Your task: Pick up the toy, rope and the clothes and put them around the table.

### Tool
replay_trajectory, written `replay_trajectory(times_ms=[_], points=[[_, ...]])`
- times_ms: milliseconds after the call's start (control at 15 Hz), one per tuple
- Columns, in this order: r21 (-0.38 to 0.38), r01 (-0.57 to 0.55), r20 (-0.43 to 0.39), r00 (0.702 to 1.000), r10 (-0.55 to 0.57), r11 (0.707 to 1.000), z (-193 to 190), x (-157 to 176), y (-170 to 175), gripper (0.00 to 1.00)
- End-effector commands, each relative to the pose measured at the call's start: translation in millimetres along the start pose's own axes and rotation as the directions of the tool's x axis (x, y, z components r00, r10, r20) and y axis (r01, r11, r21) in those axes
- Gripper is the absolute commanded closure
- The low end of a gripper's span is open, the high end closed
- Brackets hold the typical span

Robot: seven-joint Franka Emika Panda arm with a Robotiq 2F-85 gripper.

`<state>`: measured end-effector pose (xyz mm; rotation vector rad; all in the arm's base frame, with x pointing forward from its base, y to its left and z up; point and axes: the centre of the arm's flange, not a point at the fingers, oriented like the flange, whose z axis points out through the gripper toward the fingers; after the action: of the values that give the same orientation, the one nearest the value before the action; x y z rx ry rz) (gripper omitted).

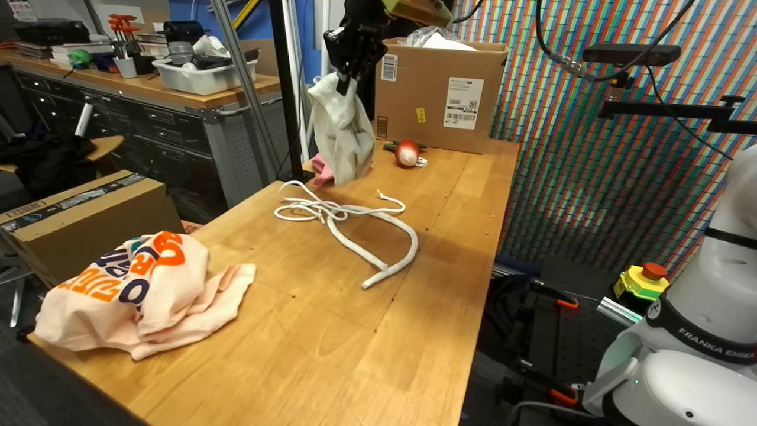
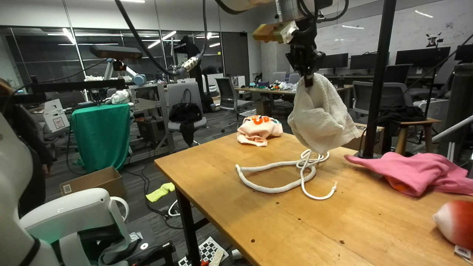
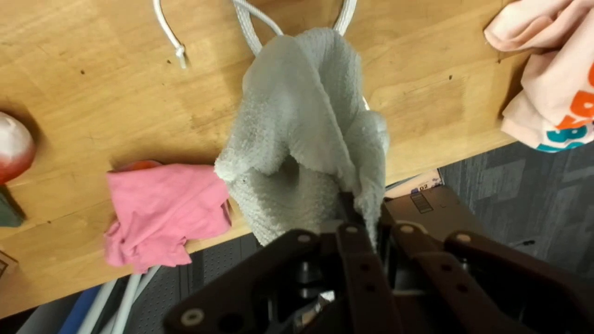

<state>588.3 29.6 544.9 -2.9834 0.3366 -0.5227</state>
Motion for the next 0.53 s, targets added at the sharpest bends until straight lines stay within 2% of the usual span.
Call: replay_trajectory(times_ms=[0, 200, 467], points=[[0.054, 0.090, 0.102, 0.990, -0.095, 0.994, -20, -15, 1, 0.91], [0.094, 0.196, 0.192, 0.959, -0.211, 0.976, -21, -25, -9, 0.91], [0.140, 0.350, 0.296, 0.878, -0.376, 0.926, -7, -41, -41, 0.91]])
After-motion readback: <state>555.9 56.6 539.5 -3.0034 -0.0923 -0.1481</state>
